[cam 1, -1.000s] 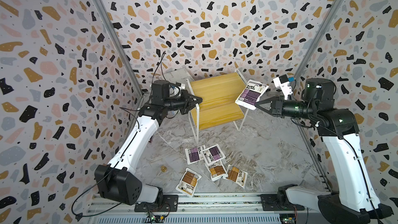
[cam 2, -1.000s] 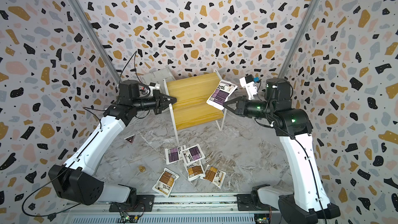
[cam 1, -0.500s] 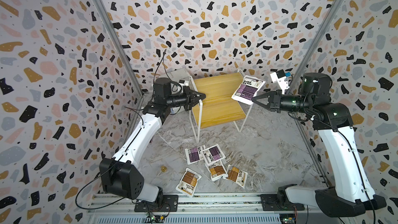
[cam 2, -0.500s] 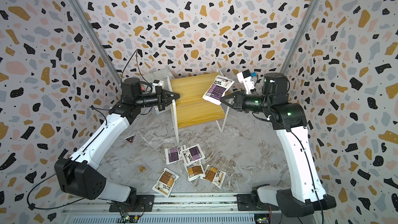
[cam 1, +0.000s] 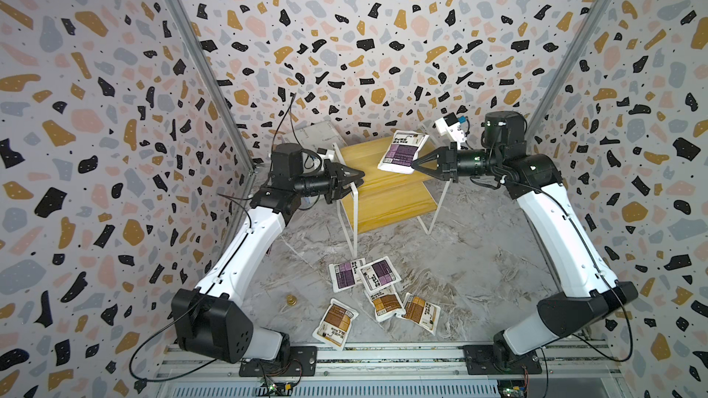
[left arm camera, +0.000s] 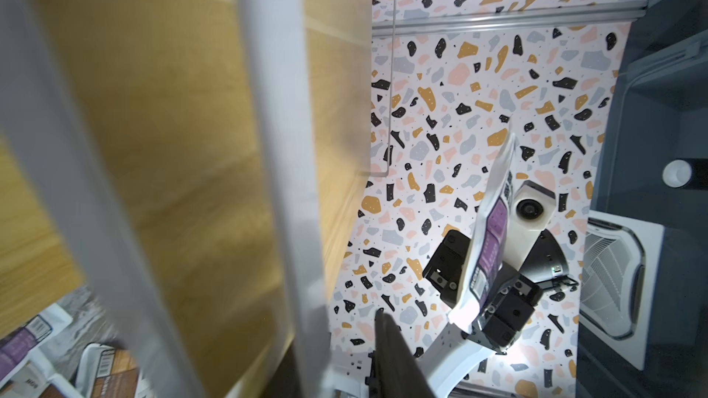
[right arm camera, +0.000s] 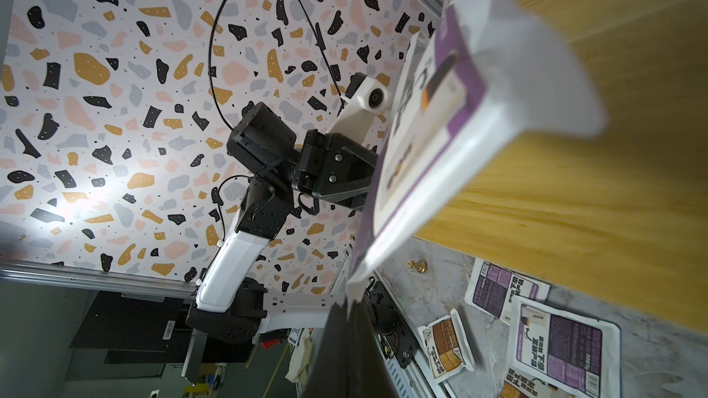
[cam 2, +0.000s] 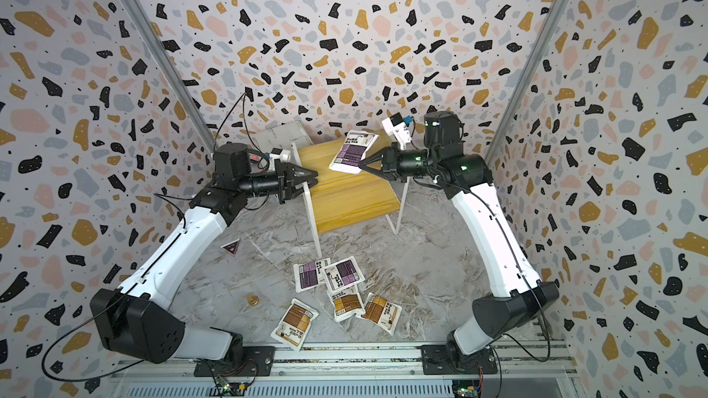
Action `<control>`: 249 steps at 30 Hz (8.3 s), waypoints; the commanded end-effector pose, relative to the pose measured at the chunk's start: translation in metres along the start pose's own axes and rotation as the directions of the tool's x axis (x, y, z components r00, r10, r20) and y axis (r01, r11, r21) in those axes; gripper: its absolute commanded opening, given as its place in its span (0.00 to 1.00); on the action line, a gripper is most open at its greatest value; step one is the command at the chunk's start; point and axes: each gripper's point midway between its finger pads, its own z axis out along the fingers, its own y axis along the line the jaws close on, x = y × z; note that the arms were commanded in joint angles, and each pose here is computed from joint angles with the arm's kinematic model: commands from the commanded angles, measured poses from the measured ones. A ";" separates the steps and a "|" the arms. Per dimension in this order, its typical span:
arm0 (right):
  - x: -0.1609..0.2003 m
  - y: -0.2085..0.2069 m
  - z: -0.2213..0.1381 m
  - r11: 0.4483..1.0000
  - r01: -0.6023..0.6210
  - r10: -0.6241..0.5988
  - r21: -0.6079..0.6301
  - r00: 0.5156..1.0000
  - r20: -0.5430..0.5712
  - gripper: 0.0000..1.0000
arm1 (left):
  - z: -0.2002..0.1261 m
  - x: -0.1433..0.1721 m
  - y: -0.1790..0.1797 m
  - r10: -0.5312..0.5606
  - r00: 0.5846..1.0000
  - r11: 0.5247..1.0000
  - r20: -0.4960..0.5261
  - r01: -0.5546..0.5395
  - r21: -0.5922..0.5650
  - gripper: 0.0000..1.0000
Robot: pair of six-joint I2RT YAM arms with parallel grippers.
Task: Place the bagged coffee beans on the shelf by color
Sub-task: Adjust the shelf at the center of the board, then place the bagged coffee beans on the shelf, then adjust the shelf at the center of the board, then adjust the bagged coffee beans on the shelf, then pick up the bagged coffee beans at the center of the board.
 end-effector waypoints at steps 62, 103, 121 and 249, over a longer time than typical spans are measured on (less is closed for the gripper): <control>-0.050 -0.128 -0.062 0.895 0.034 -0.049 0.446 0.999 0.023 0.84 | -0.035 -0.008 0.007 0.108 0.983 0.972 0.151 -0.073 -0.222 0.63; 0.011 -0.010 -0.124 0.864 0.025 -0.137 0.504 0.973 0.187 0.81 | -0.075 -0.005 -0.023 0.326 0.919 0.898 0.221 -0.228 -0.377 0.67; 0.060 0.018 0.029 0.986 0.060 -0.025 0.158 0.977 -0.211 0.79 | -0.123 0.042 -0.026 0.390 0.856 0.887 0.338 -0.250 -0.389 0.79; 0.272 -0.195 0.023 0.799 -0.206 0.374 0.565 0.906 -0.198 0.51 | 0.013 0.162 0.316 0.042 0.999 0.837 -0.026 -0.049 -0.545 0.57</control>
